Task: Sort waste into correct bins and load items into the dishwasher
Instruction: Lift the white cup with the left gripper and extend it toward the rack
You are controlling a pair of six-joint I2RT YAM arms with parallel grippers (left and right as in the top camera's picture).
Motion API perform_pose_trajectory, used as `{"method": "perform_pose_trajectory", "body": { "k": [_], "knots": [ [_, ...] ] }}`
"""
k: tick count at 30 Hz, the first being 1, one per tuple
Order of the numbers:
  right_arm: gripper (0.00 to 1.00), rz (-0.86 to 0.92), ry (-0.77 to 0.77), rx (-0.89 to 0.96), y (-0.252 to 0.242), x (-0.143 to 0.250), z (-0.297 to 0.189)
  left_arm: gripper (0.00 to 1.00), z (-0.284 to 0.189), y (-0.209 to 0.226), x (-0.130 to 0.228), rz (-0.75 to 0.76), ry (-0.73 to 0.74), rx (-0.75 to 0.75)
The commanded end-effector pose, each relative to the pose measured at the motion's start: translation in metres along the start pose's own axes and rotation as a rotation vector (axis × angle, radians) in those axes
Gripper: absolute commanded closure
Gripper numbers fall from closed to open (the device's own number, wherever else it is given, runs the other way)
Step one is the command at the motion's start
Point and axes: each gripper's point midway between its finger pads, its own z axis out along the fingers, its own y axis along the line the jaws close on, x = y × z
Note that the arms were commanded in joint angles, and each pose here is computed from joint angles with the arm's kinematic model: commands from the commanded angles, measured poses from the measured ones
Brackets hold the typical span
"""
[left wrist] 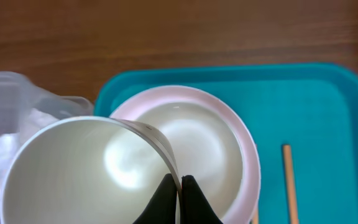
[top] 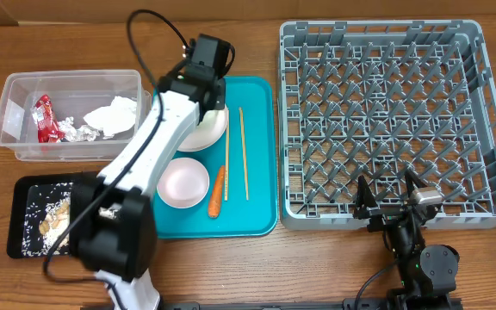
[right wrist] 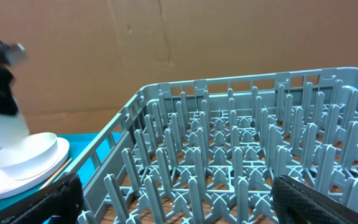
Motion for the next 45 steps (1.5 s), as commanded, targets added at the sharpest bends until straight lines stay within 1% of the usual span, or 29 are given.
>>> {"method": "perform_pose_trajectory", "body": {
  "k": [1, 4, 6, 7, 11, 15, 18, 20, 23, 28, 34, 42, 45],
  "knots": [
    [0.0, 0.001, -0.003, 0.008, -0.002, 0.002, 0.0, 0.96, -0.07, 0.019, -0.036, -0.048, -0.133, 0.036],
    [0.0, 0.001, -0.003, 0.008, -0.002, 0.002, 0.0, 0.96, -0.099, 0.023, -0.032, -0.04, -0.137, 0.078],
    [0.0, 0.001, -0.003, 0.008, -0.002, 0.002, 0.0, 0.96, -0.116, 0.022, -0.028, -0.01, -0.139, 0.125],
    [0.0, 0.001, -0.003, 0.008, -0.002, 0.002, 0.0, 0.96, -0.132, 0.017, -0.024, 0.027, -0.139, 0.2],
    [0.0, 0.001, -0.003, 0.008, -0.002, 0.002, 0.0, 0.96, -0.151, 0.007, -0.018, 0.062, -0.125, 0.362],
    [0.0, 0.001, -0.003, 0.008, -0.002, 0.002, 0.0, 0.96, -0.151, 0.008, -0.009, 0.051, -0.072, 0.474],
    [0.0, 0.001, -0.003, 0.008, -0.002, 0.002, 0.0, 0.96, -0.147, 0.021, -0.005, 0.025, -0.049, 0.469],
    [0.0, 0.001, -0.003, 0.008, -0.002, 0.002, 0.0, 0.96, -0.148, 0.023, -0.004, 0.015, -0.04, 0.498],
    [0.0, 0.001, -0.003, 0.008, -0.002, 0.002, 0.0, 0.96, -0.157, 0.008, 0.0, 0.076, -0.038, 0.61],
    [0.0, 0.001, -0.003, 0.008, -0.002, 0.002, 0.0, 0.96, -0.169, -0.008, 0.015, 0.129, 0.003, 0.734],
    [0.0, 0.001, -0.003, 0.008, -0.002, 0.002, 0.0, 0.96, -0.17, -0.013, 0.027, 0.125, 0.063, 0.776],
    [0.0, 0.001, -0.003, 0.008, -0.002, 0.002, 0.0, 0.96, -0.179, -0.029, 0.04, 0.105, 0.129, 0.904],
    [0.0, 0.002, -0.003, 0.008, -0.002, 0.002, 0.0, 0.96, -0.185, -0.038, 0.041, 0.115, 0.132, 0.978]
  ]
}}
